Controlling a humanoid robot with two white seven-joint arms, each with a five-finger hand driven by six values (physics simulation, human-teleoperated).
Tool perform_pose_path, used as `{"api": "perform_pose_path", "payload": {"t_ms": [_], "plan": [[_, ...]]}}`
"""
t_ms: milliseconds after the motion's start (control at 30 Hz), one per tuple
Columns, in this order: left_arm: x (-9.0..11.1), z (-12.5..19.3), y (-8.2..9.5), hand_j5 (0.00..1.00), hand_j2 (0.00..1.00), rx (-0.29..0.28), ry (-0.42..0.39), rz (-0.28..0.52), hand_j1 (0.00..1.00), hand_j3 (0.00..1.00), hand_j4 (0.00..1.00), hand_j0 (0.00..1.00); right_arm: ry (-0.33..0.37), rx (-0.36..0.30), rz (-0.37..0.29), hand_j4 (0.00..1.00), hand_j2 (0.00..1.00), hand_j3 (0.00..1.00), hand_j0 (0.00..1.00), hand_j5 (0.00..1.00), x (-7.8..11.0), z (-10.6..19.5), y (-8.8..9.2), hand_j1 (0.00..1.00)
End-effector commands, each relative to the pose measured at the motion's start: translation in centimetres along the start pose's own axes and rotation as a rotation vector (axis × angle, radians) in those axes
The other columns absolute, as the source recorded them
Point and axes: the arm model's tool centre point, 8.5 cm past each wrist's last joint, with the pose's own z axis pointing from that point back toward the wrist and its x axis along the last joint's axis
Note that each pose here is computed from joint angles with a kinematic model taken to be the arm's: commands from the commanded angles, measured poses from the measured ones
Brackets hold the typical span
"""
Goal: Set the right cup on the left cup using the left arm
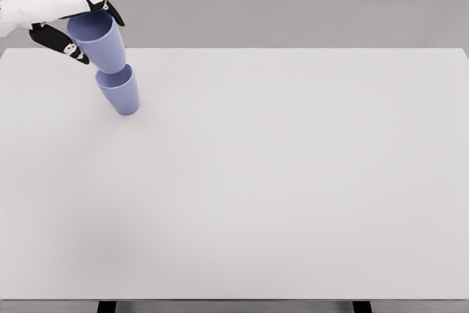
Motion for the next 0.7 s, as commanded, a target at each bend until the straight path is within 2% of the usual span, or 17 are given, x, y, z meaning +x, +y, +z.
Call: {"api": "perform_pose_path", "payload": {"t_ms": [0,667], "plan": [[-0.20,-0.39,-0.33,0.52,0.52,-0.004,0.004,0.011,0.52,0.52,0.52,0.52,0.001,0.001,0.001,1.00,1.00,1.00,1.00,1.00,-0.03,0.00,0.01,1.00],[-0.27,-0.78,-0.31,0.52,0.52,0.002,0.004,0.018,0.52,0.52,0.52,0.52,0.000,0.001,0.001,1.00,1.00,1.00,1.00,1.00,0.02,0.00,0.00,1.00]]}}
